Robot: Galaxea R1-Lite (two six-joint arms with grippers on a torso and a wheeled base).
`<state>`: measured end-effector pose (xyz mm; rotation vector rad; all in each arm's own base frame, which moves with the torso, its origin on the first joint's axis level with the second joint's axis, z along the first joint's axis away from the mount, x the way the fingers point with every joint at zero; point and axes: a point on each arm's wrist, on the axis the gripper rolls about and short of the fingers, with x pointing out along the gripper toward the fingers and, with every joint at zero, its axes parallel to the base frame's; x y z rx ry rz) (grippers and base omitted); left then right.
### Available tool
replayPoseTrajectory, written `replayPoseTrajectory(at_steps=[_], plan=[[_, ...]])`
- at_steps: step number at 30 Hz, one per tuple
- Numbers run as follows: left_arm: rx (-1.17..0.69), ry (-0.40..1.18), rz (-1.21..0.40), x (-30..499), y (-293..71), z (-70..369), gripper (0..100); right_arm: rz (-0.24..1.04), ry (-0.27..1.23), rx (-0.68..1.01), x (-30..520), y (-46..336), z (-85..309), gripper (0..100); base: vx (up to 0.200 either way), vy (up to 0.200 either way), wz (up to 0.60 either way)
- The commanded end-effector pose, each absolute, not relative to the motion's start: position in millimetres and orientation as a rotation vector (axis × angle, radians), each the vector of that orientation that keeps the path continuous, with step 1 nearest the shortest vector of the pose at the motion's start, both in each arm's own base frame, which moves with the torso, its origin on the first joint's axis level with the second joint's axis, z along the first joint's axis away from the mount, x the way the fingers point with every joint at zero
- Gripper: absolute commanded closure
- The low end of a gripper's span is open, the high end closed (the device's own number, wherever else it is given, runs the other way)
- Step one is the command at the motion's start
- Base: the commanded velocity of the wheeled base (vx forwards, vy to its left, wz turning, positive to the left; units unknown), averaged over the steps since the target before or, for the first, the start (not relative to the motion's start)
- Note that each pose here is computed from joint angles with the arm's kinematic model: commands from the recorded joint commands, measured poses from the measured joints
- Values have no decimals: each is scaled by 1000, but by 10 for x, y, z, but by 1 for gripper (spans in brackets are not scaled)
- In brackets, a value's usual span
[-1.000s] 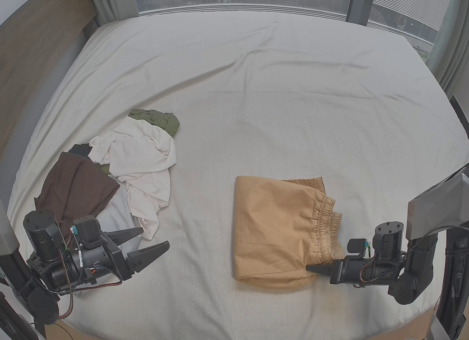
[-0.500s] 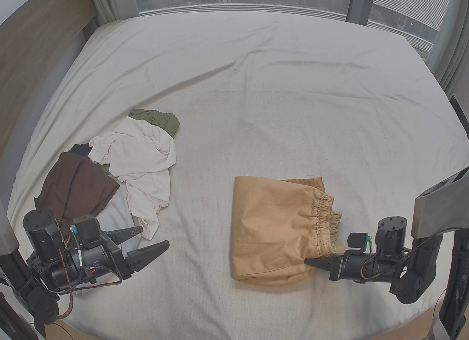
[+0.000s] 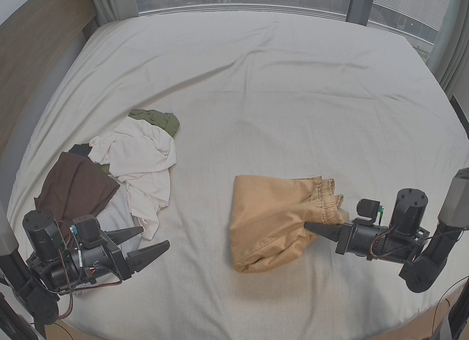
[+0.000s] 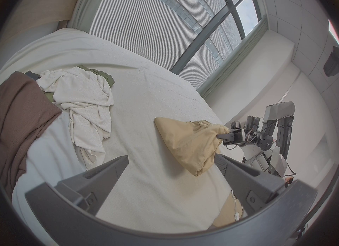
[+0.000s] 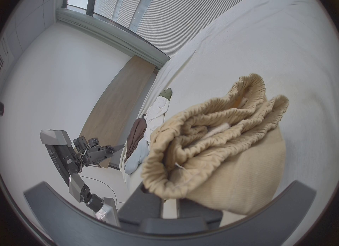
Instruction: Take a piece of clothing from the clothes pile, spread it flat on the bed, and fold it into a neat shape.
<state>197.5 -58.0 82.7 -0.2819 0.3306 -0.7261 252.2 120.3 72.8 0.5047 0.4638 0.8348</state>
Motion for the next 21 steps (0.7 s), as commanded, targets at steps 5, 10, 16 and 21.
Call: replayPoseTrajectory(at_steps=[5, 10, 16, 21], plan=[[-285, 337, -728, 1977, -584, 817, 0, 894, 349, 503, 2712, 1359, 1370, 100, 0, 0, 0], [-284, 337, -730, 1976, -587, 817, 0, 911, 331, 501, 2784, 1429, 1703, 100, 0, 0, 0], [-285, 345, -744, 1961, -619, 810, 0, 914, 333, 533, 2900, 1459, 1940, 100, 0, 0, 0], [-284, 346, -750, 1957, -631, 810, 0, 926, 295, 545, 3025, 1505, 2190, 100, 0, 0, 0]])
